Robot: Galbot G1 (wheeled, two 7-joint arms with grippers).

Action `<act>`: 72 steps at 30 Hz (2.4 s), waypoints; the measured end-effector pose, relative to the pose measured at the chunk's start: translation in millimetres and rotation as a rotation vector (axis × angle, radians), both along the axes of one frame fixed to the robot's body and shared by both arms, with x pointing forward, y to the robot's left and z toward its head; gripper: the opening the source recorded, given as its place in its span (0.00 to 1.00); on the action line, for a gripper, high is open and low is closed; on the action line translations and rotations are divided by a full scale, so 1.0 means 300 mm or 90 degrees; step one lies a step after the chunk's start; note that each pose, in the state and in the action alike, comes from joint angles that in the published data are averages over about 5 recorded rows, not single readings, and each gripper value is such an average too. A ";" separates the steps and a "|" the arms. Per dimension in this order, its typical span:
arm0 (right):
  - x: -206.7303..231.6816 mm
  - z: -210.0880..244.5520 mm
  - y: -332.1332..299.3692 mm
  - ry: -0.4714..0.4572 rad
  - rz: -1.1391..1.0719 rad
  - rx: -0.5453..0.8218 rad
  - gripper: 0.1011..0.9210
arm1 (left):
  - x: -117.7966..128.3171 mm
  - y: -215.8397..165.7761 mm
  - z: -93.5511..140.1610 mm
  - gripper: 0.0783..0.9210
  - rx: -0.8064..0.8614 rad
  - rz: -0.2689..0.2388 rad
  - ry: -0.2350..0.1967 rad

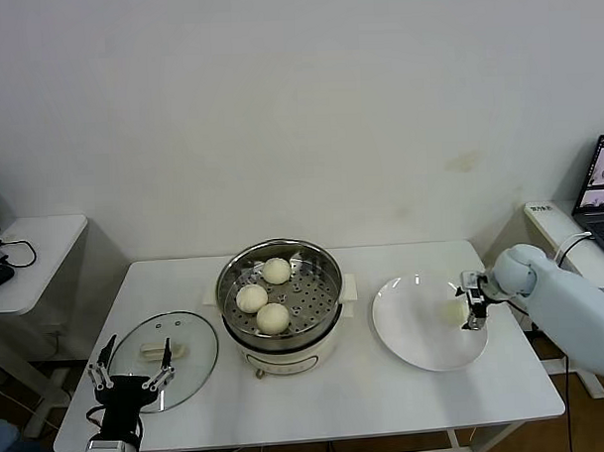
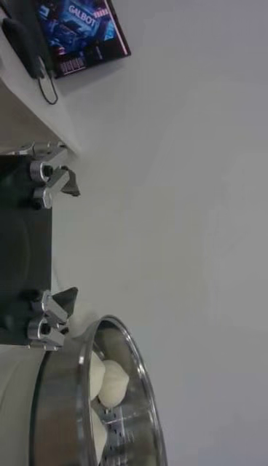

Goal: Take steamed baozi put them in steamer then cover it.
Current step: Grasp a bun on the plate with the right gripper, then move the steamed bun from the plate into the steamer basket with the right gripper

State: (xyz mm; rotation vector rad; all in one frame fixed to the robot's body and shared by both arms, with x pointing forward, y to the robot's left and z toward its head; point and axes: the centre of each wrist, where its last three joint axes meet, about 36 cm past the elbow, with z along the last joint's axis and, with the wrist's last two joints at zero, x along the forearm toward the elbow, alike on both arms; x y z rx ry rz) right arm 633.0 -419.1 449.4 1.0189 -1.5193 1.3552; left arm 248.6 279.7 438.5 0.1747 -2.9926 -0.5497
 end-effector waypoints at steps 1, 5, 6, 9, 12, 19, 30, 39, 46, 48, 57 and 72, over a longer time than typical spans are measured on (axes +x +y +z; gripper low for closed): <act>0.003 -0.005 0.001 -0.002 -0.002 -0.001 0.86 | 0.000 -0.001 0.000 0.88 0.000 0.000 0.000; 0.014 -0.021 0.003 -0.006 -0.009 -0.003 0.83 | -0.001 -0.002 -0.001 0.88 0.000 0.000 0.000; 0.016 -0.024 0.003 -0.006 -0.010 -0.004 0.82 | -0.001 -0.002 -0.001 0.88 0.000 0.000 0.000; 0.018 -0.029 0.003 -0.005 -0.014 -0.005 0.78 | -0.002 0.000 -0.001 0.88 0.001 0.001 0.000; 0.020 -0.029 0.002 -0.003 -0.019 -0.005 0.73 | -0.004 0.000 0.001 0.88 0.001 0.001 -0.001; 0.024 -0.011 0.001 0.006 -0.027 -0.001 0.61 | -0.007 -0.006 0.008 0.88 0.000 -0.001 -0.004; 0.039 0.173 0.007 -0.006 -0.031 0.027 0.59 | -0.011 -0.013 0.019 0.88 -0.001 -0.004 -0.008; 0.067 0.471 0.124 -0.073 -0.002 0.078 0.60 | -0.007 -0.018 0.021 0.88 -0.004 -0.005 -0.013; 0.075 0.729 0.360 -0.124 0.053 0.138 0.61 | 0.004 -0.026 0.017 0.88 -0.010 -0.008 -0.016; 0.069 0.787 0.436 -0.130 0.069 0.155 0.61 | 0.008 -0.028 0.015 0.88 -0.011 -0.008 -0.017; 0.045 0.880 0.740 -0.110 0.106 0.215 0.61 | 0.022 -0.026 0.004 0.88 -0.013 -0.006 -0.018; 0.027 0.669 1.032 -0.015 0.096 0.221 0.61 | 0.041 -0.006 -0.010 0.88 -0.006 0.000 -0.016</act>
